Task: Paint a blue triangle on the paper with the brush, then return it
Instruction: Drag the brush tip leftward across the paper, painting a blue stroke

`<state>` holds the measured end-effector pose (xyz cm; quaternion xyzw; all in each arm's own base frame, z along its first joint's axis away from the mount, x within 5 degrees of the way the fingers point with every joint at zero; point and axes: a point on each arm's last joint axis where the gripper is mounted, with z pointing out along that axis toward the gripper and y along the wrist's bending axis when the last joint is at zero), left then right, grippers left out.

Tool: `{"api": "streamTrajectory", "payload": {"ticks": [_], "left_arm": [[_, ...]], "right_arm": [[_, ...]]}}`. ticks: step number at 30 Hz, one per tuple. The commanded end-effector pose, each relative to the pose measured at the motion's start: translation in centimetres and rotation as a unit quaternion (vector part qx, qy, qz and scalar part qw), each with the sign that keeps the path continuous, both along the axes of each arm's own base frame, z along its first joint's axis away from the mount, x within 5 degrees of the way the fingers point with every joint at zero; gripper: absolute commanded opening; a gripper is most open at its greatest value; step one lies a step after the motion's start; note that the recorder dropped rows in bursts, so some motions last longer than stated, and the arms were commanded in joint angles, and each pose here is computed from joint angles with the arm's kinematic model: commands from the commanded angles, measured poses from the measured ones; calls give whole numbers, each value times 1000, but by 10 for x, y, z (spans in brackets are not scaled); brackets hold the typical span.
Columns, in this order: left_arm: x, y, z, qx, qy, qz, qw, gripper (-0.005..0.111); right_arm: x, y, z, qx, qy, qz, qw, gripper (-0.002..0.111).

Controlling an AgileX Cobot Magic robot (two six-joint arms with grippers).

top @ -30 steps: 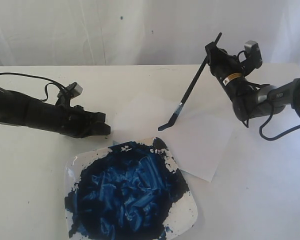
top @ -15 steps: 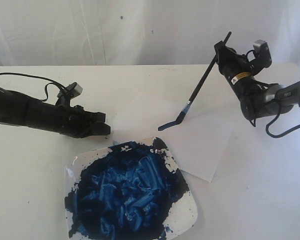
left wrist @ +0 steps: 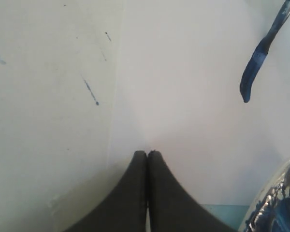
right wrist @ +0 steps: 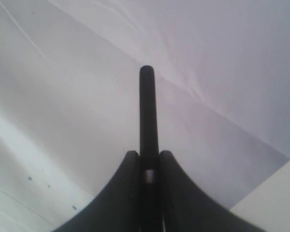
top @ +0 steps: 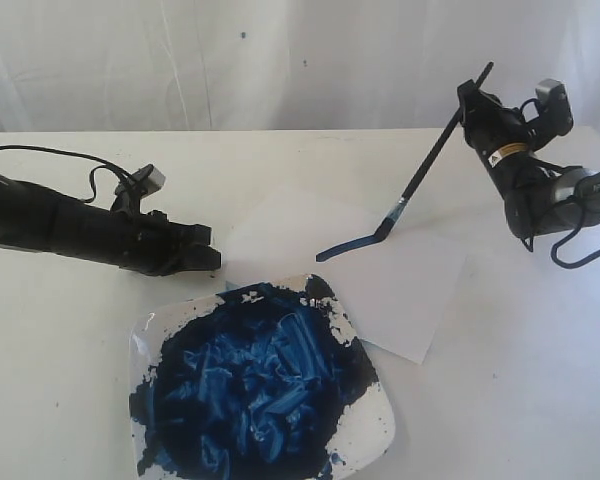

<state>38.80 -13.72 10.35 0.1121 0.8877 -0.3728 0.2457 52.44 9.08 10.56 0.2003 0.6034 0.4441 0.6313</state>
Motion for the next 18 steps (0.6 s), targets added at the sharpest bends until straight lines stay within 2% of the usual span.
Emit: {"api": "streamTrajectory", "payload": {"ticks": [1,18], "left_arm": [[-6,1,-23,20,34,8,999,0],[-6,1,-23,20,34,8,999,0]], "right_arm": [[2,-12,3,-10,-11,-11,1000,0],[2,-14,5,19,-18,-5,1000,0]]}}
